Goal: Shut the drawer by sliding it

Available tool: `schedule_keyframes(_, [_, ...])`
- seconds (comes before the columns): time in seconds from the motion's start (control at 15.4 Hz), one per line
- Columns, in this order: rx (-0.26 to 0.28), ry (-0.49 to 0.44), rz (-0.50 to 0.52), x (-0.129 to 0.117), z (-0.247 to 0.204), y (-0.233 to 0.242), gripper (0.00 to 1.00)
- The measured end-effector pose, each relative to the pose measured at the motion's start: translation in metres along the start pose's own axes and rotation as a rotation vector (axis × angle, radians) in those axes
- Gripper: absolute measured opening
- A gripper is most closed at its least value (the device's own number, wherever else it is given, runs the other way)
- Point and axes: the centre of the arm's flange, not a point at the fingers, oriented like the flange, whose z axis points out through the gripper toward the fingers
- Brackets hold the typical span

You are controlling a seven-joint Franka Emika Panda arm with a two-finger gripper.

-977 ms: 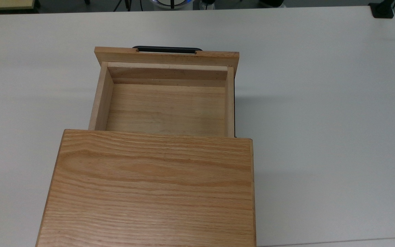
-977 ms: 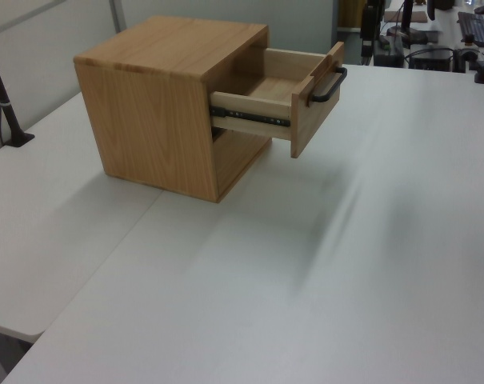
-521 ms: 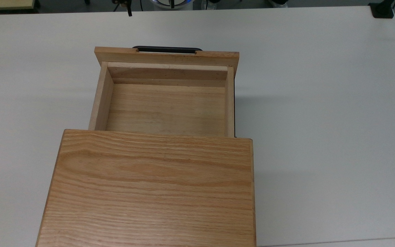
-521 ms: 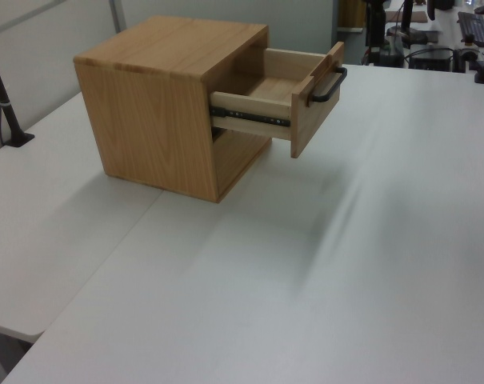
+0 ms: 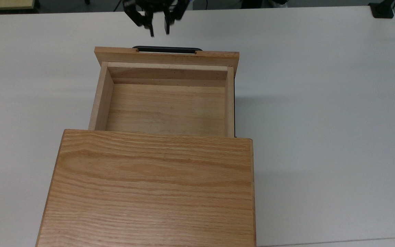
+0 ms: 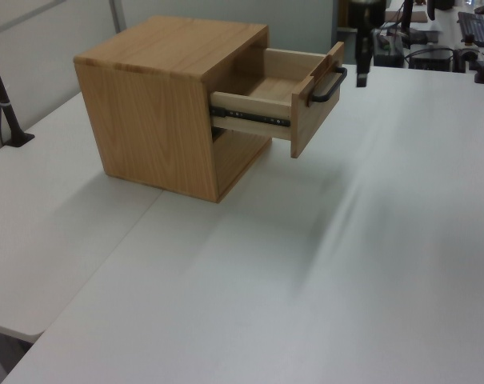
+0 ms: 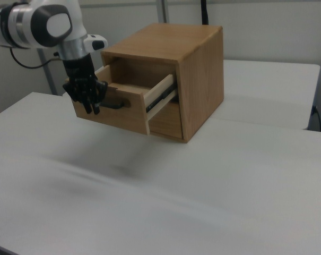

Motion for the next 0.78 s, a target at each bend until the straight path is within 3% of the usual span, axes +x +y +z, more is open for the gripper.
schedule_keyframes(0.13, [-0.001, 0.041, 0.085, 0.013, 0.016, -0.009, 0.11])
schedule_keyframes(0.2, [0.0, 0.063, 0.121, 0.02, 0.021, -0.01, 0.05])
schedule_keyframes(0.52, [0.001, 0.222, 0.268, 0.048, 0.026, -0.001, 0.04])
schedule_keyframes(0.78, [-0.047, 0.345, 0.344, 0.091, 0.033, 0.02, 0.04])
